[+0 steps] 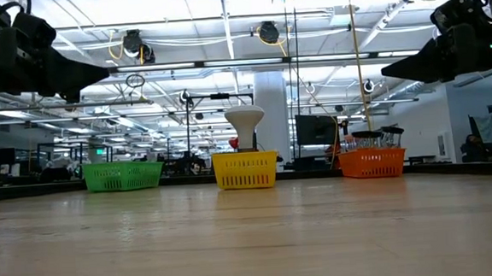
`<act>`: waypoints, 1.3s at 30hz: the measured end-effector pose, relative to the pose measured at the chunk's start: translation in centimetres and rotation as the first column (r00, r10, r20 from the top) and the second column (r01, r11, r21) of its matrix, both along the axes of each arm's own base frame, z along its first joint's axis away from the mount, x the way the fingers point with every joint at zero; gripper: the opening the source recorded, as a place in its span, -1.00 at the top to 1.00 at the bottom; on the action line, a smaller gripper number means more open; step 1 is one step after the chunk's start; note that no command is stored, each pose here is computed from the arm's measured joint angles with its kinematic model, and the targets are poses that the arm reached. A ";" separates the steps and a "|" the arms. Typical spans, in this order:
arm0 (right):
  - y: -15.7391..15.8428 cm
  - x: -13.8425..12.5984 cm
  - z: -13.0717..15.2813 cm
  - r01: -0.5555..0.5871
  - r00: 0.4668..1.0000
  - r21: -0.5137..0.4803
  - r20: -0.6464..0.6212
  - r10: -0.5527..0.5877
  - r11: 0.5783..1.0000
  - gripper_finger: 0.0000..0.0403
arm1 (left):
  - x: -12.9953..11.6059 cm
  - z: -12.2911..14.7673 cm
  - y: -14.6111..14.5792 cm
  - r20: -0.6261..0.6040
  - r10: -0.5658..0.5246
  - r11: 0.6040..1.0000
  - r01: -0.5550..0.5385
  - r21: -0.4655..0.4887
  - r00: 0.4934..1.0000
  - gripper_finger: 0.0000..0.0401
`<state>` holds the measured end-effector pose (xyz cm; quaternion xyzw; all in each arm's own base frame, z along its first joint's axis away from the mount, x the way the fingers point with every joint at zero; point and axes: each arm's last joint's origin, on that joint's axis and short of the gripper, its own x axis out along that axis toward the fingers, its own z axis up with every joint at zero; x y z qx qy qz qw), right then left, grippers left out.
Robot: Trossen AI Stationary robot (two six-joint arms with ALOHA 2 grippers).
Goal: Pick & Place Office items
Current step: Return to Home Position
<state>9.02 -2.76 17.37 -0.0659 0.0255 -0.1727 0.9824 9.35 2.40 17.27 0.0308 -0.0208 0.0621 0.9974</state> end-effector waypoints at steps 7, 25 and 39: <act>0.0 0.0 0.2 -0.003 0.999 0.047 0.042 0.001 0.999 1.00 | 0.0 0.1 -0.1 0.011 -0.017 0.999 0.017 -0.040 1.000 0.97; -0.2 0.0 0.4 0.079 0.995 0.042 0.062 -0.081 0.996 1.00 | 0.0 0.0 -0.1 0.011 -0.018 0.997 0.019 -0.081 1.000 0.97; -0.2 0.0 0.4 0.079 0.995 0.040 0.061 -0.081 0.996 1.00 | 0.0 0.0 -0.1 0.011 -0.018 0.997 0.019 -0.081 1.000 0.97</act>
